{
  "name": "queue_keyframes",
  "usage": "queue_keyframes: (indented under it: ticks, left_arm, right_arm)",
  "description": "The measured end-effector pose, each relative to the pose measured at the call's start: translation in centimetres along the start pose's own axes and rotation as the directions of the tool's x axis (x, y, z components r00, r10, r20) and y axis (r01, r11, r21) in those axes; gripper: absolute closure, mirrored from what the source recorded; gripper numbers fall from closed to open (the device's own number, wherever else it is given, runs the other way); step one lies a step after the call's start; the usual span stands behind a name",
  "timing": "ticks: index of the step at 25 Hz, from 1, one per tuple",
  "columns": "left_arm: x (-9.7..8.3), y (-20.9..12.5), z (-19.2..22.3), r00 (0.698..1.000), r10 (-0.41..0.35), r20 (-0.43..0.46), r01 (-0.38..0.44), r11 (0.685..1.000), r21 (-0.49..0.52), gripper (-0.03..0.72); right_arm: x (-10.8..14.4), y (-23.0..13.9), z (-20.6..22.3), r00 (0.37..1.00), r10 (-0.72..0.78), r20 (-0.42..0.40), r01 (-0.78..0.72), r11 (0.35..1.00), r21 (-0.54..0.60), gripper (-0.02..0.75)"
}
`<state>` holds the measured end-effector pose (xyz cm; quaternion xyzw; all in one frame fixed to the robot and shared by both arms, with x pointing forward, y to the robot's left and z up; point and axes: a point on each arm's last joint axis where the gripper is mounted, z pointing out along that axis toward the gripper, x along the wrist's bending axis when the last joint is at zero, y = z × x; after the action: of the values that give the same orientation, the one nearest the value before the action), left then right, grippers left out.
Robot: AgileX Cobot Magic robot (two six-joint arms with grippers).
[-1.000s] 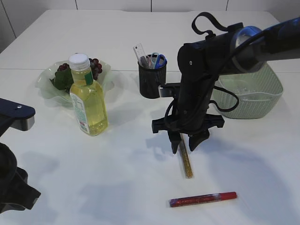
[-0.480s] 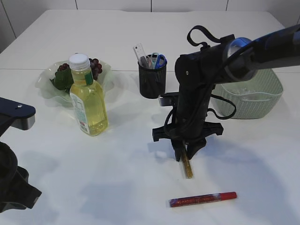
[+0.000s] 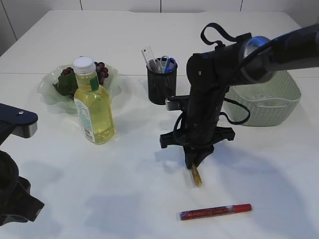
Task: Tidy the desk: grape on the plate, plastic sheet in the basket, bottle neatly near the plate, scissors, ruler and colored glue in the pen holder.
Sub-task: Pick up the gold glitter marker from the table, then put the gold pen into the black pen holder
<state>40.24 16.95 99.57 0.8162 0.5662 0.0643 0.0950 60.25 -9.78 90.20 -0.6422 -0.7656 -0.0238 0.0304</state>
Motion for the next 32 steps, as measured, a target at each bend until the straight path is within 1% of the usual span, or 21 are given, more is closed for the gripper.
queue_keyframes:
  ticks: [4,8,10,12,14,16,18,20,25,30,32]
  left_arm:
    - [0.0,0.0,0.0,1.000,0.000,0.000,0.000,1.000,0.000,0.449]
    - [0.0,0.0,0.0,1.000,0.000,0.001,0.000,1.000,-0.002,0.449]
    - [0.0,0.0,0.0,1.000,0.002,-0.002,-0.002,1.000,-0.003,0.449]
    - [0.0,0.0,0.0,1.000,0.002,-0.002,-0.002,1.000,-0.003,0.449]
    - [0.0,0.0,0.0,1.000,0.003,-0.002,-0.003,1.000,-0.003,0.449]
    - [0.0,0.0,0.0,1.000,0.003,-0.002,-0.003,1.000,-0.003,0.449]
    - [0.0,0.0,0.0,1.000,0.003,-0.002,-0.003,1.000,-0.003,0.449]
    - [0.0,0.0,0.0,1.000,0.003,-0.002,-0.003,1.000,-0.003,0.449]
    - [0.0,0.0,0.0,1.000,0.003,-0.002,-0.003,1.000,-0.003,0.449]
    - [0.1,0.1,0.0,1.000,0.012,-0.013,-0.012,1.000,-0.007,0.449]
    - [0.1,0.1,0.0,1.000,0.015,-0.016,-0.015,1.000,-0.009,0.449]
  right_arm:
    - [0.2,0.9,-2.8,0.996,-0.052,-0.071,0.049,0.998,-0.038,0.635]
    - [-0.9,2.9,-7.1,0.985,-0.088,-0.151,0.066,0.987,-0.147,0.635]
    - [-1.5,4.2,-9.2,0.972,-0.114,-0.206,0.070,0.975,-0.213,0.635]
    - [-2.2,5.1,-11.0,0.953,-0.135,-0.272,0.058,0.960,-0.274,0.636]
    - [-2.8,6.0,-12.6,0.920,-0.177,-0.349,0.048,0.936,-0.348,0.636]
    - [-3.4,6.7,-13.5,0.887,-0.226,-0.402,0.038,0.904,-0.425,0.636]
    - [-3.9,7.3,-14.2,0.858,-0.280,-0.431,0.029,0.864,-0.503,0.636]
    - [-4.1,7.8,-14.8,0.843,-0.332,-0.423,0.031,0.815,-0.578,0.636]
    - [-4.1,9.1,-15.7,0.816,-0.451,-0.361,0.038,0.666,-0.745,0.636]
    - [-4.2,10.6,-15.0,0.812,-0.529,-0.246,0.073,0.511,-0.856,0.636]
    - [-4.3,11.3,-14.3,0.813,-0.549,-0.195,0.100,0.461,-0.882,0.636]
